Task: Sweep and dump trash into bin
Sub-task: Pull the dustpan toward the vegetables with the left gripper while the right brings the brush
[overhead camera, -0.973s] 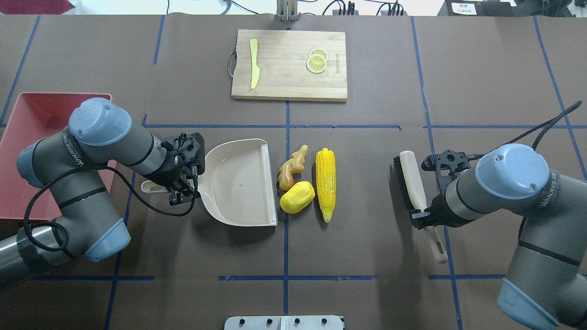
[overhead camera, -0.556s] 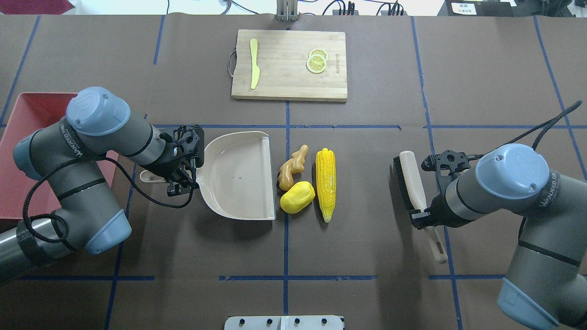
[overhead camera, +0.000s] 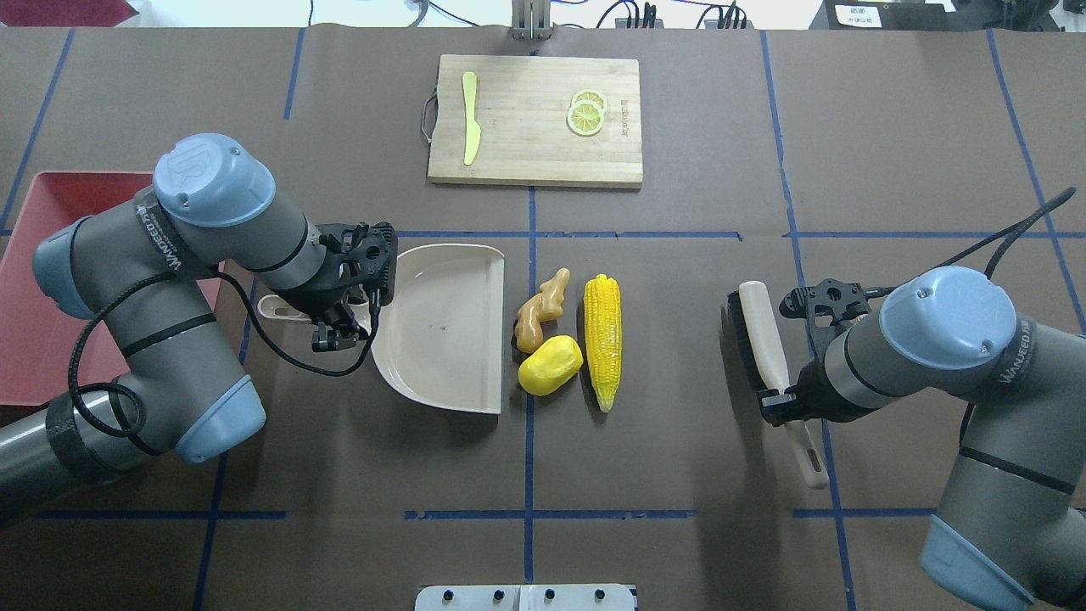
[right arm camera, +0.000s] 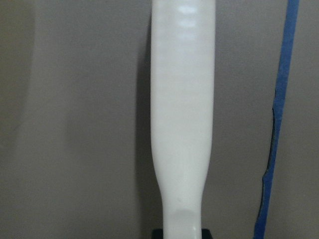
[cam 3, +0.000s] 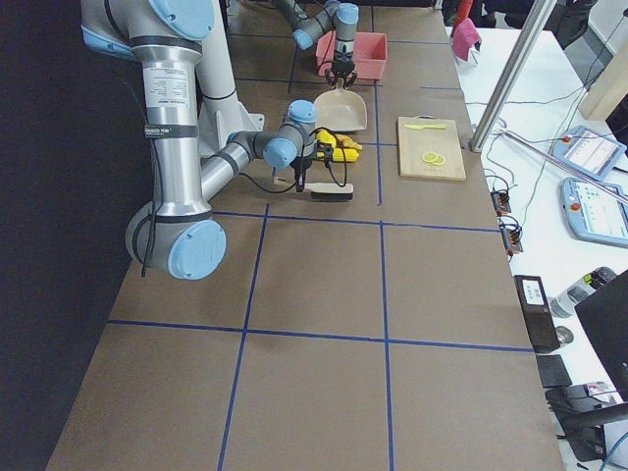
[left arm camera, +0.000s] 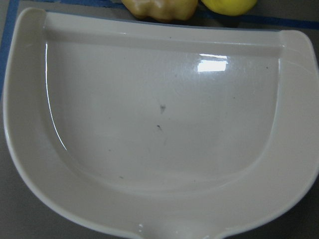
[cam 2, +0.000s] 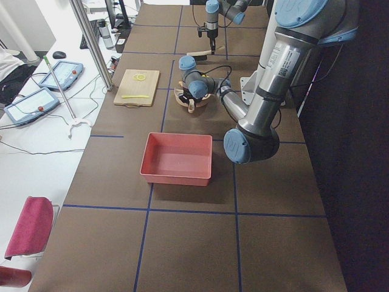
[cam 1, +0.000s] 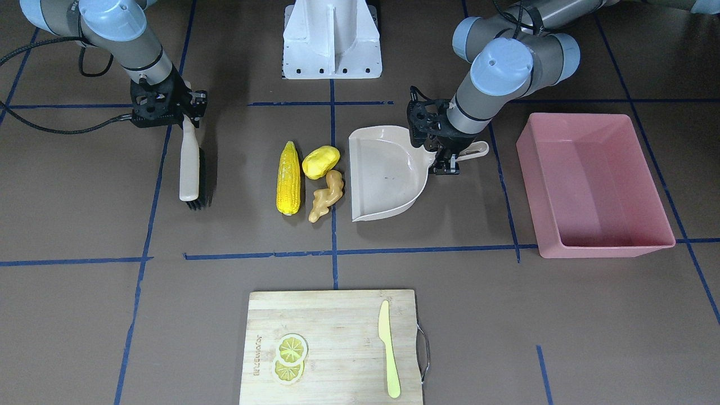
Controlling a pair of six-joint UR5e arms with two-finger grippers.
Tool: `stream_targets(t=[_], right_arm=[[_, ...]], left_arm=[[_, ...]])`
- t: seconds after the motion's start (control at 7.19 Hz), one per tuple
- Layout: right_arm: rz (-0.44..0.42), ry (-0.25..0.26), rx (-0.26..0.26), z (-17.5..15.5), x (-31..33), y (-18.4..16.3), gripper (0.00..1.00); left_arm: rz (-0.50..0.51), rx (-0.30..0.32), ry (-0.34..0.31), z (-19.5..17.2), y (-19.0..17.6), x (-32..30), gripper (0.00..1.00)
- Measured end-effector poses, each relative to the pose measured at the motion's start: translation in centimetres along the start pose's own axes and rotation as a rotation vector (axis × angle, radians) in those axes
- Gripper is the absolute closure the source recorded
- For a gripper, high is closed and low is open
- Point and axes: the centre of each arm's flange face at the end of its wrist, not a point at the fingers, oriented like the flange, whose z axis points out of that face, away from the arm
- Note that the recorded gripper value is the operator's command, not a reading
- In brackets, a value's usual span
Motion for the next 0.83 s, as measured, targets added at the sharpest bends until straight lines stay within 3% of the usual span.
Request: stream_targets(t=[0.83], right_arm=[[-0.008, -0.008, -0.006, 0.1, -0.8, 0.2, 1.0]], left_arm=[[0.0, -0.053, 0.003, 1.7, -2.6, 1.1, 1.0]])
